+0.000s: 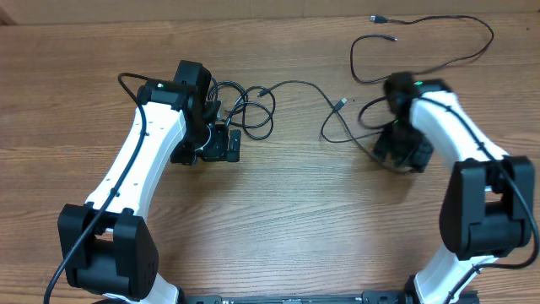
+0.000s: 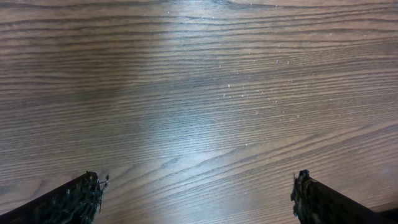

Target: Untangle cables

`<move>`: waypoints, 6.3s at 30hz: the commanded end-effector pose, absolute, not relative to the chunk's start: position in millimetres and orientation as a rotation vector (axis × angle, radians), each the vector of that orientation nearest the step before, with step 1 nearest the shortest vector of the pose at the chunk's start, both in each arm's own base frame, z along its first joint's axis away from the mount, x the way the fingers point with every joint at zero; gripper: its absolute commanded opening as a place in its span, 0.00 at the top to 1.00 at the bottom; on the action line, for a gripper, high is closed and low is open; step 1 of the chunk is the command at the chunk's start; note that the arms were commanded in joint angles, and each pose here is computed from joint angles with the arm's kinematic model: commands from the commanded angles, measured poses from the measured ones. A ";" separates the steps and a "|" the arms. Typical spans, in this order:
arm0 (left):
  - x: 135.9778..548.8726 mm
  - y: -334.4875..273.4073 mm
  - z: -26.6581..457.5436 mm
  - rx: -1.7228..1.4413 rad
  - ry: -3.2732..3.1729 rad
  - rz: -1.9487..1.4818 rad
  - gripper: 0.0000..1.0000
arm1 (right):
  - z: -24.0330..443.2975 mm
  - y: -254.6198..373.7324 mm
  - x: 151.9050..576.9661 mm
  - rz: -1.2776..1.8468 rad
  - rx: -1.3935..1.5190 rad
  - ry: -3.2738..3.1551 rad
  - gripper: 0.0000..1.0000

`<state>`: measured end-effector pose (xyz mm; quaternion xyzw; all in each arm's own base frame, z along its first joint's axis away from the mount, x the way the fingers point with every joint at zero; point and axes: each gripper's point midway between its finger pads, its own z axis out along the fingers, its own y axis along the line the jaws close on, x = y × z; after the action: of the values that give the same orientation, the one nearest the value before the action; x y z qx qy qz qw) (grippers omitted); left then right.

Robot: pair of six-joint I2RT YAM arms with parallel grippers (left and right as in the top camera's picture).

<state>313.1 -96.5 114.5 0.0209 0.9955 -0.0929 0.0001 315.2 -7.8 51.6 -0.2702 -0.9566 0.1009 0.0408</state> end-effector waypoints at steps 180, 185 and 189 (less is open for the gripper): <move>312.6 -97.9 112.2 0.077 3.127 -0.282 0.00 | 182.9 -45.0 424.8 -0.769 -0.986 -2.967 0.00; 313.3 -97.9 112.3 0.076 3.125 -0.283 0.01 | 172.2 10.1 418.5 -0.755 -0.725 -2.975 0.00; 313.4 -97.8 112.2 0.003 3.130 -0.282 0.00 | 155.8 56.8 418.7 -0.657 -0.532 -3.026 0.00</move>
<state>314.0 -96.6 113.5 0.0171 0.9955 -0.0929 0.0017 422.8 21.2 162.5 -0.2202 -0.9514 -0.2151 -0.0080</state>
